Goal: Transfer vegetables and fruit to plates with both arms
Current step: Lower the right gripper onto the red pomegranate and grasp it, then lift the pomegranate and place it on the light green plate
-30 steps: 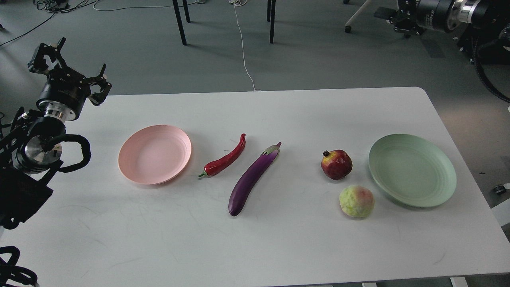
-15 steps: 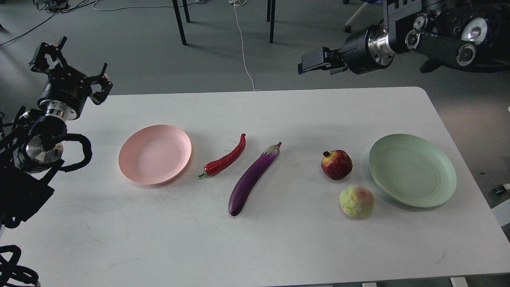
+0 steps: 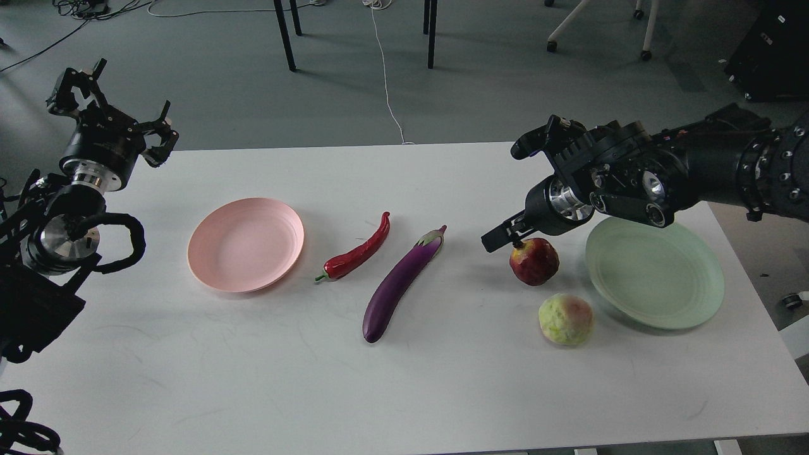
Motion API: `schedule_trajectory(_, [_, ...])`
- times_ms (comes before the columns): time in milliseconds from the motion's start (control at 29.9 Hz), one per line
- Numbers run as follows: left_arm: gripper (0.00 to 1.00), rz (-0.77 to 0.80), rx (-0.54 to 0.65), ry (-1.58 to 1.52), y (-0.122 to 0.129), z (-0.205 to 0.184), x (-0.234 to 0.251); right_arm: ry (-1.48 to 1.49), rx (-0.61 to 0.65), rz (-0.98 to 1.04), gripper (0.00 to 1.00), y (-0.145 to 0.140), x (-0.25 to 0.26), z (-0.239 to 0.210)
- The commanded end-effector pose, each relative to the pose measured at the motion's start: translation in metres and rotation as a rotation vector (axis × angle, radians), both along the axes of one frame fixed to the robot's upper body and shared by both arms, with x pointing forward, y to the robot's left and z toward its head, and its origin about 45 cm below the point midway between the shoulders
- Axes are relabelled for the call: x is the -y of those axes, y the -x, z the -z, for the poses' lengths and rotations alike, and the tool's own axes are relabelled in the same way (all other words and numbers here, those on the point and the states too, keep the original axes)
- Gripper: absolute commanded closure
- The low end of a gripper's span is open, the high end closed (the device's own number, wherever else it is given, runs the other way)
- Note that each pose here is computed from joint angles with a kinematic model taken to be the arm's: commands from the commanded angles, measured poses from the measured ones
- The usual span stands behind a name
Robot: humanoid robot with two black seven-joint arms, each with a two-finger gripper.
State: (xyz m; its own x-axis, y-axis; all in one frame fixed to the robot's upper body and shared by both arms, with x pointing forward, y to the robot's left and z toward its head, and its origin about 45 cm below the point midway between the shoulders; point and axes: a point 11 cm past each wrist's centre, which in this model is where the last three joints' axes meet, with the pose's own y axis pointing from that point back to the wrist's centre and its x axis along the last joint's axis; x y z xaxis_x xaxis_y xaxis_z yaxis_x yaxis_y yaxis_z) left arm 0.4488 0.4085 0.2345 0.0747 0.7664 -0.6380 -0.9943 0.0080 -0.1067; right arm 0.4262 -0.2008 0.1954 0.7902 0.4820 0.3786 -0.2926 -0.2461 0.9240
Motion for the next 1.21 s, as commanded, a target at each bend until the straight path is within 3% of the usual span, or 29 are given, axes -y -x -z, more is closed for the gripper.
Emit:
schedule_trajectory(0, [0.01, 0.001, 0.002, -0.003, 0.000, -0.001, -0.001, 0.036, -0.012, -0.016, 0.04, 0.004, 0.011, 0.011])
schedule_trajectory(268, [0.01, -0.002, 0.000, -0.007, 0.001, 0.000, -0.003, 0.042, -0.035, -0.019, 0.08, 0.011, 0.015, 0.022])
schedule_trajectory(536, [0.01, -0.016, 0.004, -0.020, 0.002, -0.005, -0.012, 0.045, -0.022, -0.006, 0.35, 0.007, 0.021, 0.013])
schedule_trajectory(703, [0.01, -0.015, 0.006, -0.020, 0.002, -0.006, -0.012, 0.023, 0.072, 0.019, 0.44, -0.018, 0.021, -0.033])
schedule_trajectory(837, [0.01, -0.015, 0.009, -0.023, 0.001, -0.008, -0.011, 0.035, 0.127, 0.092, 0.44, -0.029, 0.060, -0.060])
schedule_trajectory(971, [0.01, -0.015, 0.011, -0.024, 0.000, -0.009, -0.012, 0.077, 0.125, 0.192, 0.43, -0.021, 0.121, -0.060])
schedule_trajectory(1172, [0.01, -0.022, 0.011, -0.038, 0.002, -0.012, -0.018, 0.080, 0.072, 0.339, 0.42, 0.007, 0.189, -0.024])
